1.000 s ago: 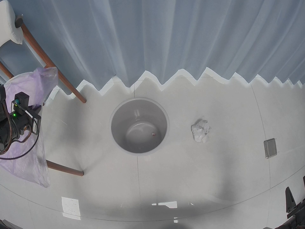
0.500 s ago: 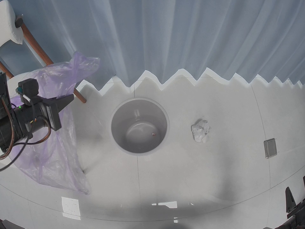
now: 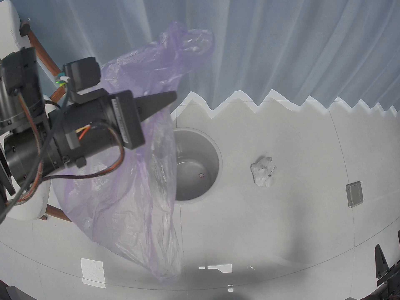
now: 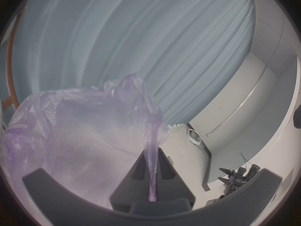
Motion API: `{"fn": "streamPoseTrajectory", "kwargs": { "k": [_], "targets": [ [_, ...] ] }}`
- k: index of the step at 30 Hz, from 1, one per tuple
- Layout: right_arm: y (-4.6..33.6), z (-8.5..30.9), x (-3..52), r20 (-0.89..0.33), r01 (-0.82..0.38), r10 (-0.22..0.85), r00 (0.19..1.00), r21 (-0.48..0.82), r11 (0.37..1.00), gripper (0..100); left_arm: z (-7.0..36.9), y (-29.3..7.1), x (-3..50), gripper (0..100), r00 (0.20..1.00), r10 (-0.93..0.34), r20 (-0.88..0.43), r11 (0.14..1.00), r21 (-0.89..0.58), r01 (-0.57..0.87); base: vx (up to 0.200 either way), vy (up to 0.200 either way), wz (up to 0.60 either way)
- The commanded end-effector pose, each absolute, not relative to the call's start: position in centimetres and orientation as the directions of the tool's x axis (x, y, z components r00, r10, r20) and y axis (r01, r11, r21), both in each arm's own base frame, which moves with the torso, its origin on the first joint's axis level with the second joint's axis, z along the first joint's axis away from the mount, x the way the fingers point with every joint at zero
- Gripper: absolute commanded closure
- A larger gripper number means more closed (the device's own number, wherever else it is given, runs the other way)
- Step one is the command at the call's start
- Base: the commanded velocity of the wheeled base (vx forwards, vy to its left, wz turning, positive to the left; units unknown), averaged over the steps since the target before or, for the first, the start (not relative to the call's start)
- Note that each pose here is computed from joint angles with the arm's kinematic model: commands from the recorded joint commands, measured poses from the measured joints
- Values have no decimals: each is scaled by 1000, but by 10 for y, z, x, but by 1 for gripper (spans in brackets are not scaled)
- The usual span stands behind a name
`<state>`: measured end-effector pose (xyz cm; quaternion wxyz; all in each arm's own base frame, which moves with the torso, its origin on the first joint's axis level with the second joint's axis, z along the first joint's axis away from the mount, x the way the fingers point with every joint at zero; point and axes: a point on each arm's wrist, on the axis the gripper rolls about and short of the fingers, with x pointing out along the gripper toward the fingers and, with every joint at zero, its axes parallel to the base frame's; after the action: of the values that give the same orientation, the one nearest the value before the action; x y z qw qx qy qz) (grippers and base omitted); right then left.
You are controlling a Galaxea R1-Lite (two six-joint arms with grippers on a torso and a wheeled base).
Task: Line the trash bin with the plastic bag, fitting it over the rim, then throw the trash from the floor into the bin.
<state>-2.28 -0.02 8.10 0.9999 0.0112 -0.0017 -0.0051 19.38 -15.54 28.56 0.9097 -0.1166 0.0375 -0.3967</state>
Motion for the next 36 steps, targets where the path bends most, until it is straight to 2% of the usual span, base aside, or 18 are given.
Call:
{"fn": "streamPoseTrajectory", "kwargs": {
  "k": [1,16,21,30,36],
  "targets": [
    [0,76,-23,3,11,-11,1000,23,1000,0,274,-182,203,100,643,-766,-20,624,-261,736,0,0,0],
    [0,76,-23,3,11,-11,1000,23,1000,0,254,-192,235,100,671,-739,-59,667,-207,716,0,0,0],
    [0,76,-23,3,11,-11,1000,23,1000,0,239,-181,258,100,718,-689,-104,725,-134,676,0,0,0],
    [0,76,-23,3,11,-11,1000,23,1000,0,231,-186,265,100,716,-691,-98,722,-141,678,0,0,0],
    [0,76,-23,3,11,-11,1000,23,1000,0,201,-191,267,100,700,-693,-176,720,-226,656,0,0,0]
  ]
}}
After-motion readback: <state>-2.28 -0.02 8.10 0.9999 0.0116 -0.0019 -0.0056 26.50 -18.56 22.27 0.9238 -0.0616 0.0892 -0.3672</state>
